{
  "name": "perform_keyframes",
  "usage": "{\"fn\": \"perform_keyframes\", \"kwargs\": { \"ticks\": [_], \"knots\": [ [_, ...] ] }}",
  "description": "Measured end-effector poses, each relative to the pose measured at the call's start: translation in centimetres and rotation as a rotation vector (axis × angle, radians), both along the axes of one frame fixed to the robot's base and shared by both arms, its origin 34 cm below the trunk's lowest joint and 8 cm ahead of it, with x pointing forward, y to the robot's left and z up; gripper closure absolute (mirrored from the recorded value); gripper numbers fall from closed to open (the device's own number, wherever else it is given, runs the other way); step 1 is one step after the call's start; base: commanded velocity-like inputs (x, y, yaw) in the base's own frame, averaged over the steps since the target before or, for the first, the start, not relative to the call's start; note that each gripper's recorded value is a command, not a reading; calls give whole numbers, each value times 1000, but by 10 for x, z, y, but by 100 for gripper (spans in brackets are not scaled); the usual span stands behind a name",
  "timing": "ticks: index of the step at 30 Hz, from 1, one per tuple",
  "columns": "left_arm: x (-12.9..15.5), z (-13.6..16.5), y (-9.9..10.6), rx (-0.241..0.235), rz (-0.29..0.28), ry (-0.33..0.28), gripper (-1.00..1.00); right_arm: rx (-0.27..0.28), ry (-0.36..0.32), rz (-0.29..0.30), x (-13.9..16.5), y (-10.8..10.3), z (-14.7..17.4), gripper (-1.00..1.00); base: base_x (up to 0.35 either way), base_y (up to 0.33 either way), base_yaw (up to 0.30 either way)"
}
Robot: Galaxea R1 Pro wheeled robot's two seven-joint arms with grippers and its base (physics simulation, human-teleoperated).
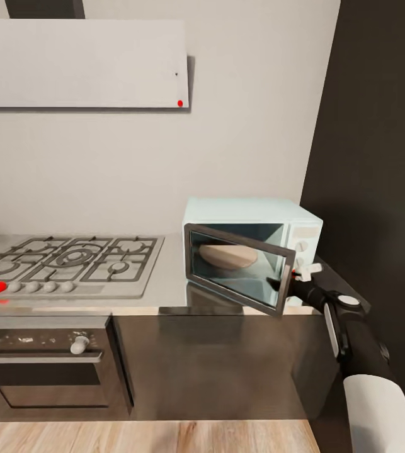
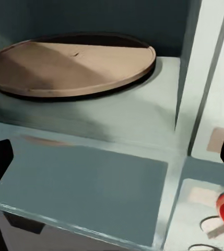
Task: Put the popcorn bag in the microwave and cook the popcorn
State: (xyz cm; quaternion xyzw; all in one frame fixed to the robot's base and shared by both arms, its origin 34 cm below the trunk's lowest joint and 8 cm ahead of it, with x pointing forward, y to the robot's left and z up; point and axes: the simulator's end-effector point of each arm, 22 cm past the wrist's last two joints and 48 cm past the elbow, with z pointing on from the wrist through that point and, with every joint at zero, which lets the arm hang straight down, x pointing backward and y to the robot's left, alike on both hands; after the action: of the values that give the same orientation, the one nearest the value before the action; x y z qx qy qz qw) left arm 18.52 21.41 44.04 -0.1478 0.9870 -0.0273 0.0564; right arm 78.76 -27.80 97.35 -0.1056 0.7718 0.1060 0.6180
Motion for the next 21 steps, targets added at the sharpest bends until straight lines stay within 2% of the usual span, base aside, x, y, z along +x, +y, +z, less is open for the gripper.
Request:
{"fn": "perform_keyframes", "kwargs": {
  "ticks": [2, 4, 21],
  "knots": [
    [0, 0, -1, -1, -1, -2, -100, 7, 2, 33, -3, 6, 1, -100, 0, 0, 0],
    [0, 0, -1, -3, 1, -2, -100, 6, -8, 40, -4, 7, 7, -100, -91, 50, 0],
    [1, 0, 0, -1, 13, 0, -100, 2, -19, 36, -4, 5, 13, -100, -247, 203, 0]
  ]
}}
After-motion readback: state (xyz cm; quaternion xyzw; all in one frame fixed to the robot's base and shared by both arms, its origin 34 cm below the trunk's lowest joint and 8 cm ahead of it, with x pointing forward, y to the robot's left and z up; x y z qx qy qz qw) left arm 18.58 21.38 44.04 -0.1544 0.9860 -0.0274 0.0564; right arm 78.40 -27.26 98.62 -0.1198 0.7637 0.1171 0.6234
